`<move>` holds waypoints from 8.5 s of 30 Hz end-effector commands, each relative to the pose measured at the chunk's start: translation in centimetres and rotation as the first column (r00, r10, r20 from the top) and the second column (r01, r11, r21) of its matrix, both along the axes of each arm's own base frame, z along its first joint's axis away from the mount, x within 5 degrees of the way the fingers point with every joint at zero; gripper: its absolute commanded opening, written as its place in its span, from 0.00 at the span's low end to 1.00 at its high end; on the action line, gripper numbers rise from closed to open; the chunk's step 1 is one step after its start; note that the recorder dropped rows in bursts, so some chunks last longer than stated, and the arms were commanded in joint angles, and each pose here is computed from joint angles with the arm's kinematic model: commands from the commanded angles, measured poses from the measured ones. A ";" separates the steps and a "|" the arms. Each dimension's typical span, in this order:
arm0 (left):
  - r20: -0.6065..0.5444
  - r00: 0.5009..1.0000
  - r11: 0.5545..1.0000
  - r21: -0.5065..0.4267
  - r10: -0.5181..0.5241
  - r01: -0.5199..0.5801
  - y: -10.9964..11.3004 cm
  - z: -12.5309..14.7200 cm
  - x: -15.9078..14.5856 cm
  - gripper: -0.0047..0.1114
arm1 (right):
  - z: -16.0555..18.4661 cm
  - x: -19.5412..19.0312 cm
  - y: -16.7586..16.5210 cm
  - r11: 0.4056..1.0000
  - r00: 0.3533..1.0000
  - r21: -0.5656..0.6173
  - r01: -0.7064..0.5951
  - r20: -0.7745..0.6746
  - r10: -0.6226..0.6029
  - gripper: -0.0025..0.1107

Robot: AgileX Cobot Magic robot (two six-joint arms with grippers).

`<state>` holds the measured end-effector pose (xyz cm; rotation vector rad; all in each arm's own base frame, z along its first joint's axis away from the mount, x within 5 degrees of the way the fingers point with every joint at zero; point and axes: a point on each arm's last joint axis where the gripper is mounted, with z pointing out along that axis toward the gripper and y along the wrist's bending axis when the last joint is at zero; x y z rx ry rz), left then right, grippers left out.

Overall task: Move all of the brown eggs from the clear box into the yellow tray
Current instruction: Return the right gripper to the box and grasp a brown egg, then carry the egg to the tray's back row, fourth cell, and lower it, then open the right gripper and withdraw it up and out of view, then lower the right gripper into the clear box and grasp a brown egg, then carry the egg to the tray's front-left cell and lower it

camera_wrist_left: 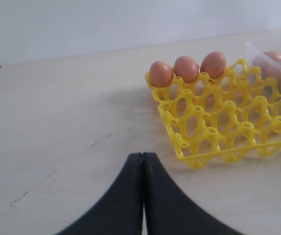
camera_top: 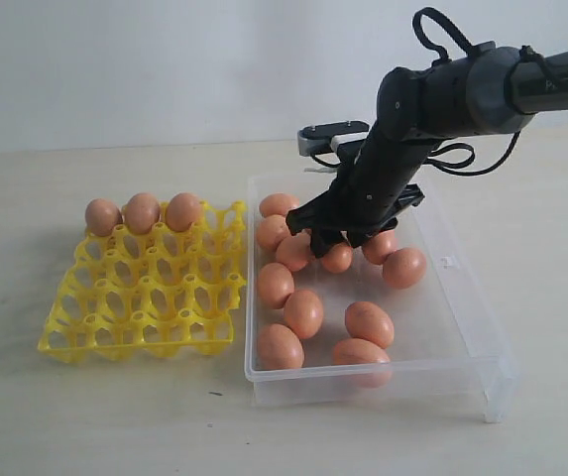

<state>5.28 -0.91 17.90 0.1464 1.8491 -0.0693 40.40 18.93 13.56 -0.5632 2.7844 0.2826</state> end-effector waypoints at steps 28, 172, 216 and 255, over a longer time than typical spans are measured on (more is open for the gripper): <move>0.016 1.000 1.000 0.001 -0.003 0.003 0.0 0.2 0.0 0.04 | 8.0 -0.6 -0.1 0.994 0.933 0.107 -0.035 0.360 -0.006 0.02; 0.016 1.000 1.000 0.001 -0.003 0.003 0.0 0.2 0.0 0.04 | 4.5 -3.2 0.2 0.990 0.986 -0.085 -0.116 -0.130 0.104 0.53; 0.016 1.000 1.000 0.001 -0.003 0.003 0.0 0.2 0.0 0.04 | -1.1 -1.5 -0.9 0.999 0.975 -0.043 -0.031 -0.223 0.021 0.25; 0.016 1.000 1.000 0.001 -0.003 0.003 0.0 0.2 0.0 0.04 | 10.3 -8.2 17.3 0.875 0.719 0.273 -0.399 0.686 0.114 0.02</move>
